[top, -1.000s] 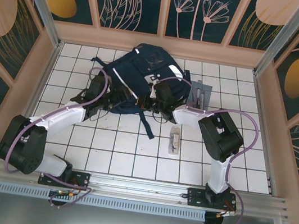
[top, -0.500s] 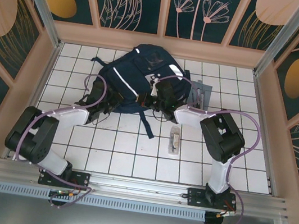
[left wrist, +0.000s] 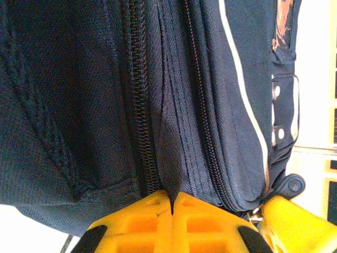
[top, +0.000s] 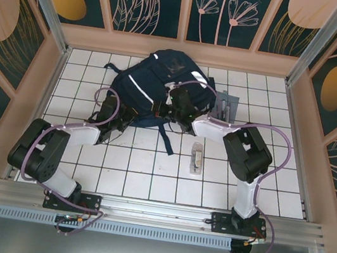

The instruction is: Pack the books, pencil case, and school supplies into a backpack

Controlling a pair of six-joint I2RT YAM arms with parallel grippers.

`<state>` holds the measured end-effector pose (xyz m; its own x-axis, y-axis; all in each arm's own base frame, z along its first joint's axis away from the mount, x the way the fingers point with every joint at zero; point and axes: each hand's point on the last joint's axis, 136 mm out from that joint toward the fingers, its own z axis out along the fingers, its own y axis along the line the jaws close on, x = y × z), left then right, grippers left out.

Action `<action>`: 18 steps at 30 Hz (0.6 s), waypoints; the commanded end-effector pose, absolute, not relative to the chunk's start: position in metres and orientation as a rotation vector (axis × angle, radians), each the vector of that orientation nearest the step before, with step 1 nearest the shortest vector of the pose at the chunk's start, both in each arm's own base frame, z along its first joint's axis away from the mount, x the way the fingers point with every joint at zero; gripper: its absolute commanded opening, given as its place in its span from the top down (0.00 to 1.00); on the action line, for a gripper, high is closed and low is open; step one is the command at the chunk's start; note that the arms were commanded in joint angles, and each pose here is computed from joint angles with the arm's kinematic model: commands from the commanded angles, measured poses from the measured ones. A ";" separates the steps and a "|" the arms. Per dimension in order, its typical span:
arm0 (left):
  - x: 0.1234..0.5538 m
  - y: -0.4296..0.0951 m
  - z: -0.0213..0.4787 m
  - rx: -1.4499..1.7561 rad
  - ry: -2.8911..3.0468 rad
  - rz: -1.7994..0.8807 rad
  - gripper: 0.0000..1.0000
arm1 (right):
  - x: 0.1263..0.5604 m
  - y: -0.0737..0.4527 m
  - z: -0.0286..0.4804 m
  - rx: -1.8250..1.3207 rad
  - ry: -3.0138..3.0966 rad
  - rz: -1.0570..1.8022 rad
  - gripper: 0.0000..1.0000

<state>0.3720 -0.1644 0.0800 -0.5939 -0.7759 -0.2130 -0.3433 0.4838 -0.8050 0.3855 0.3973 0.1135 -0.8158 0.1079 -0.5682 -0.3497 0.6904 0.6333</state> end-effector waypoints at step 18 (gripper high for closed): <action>0.367 -0.209 0.140 -0.777 2.070 -1.256 0.95 | 0.336 0.460 0.087 -0.778 2.313 0.629 0.92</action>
<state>0.3686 -0.1674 0.0885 -0.5707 -0.7963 -0.2005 -0.3553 0.4596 -0.8139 0.3666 0.4171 0.0887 -0.6950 -0.2766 -0.6637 -0.5405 0.8097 0.2285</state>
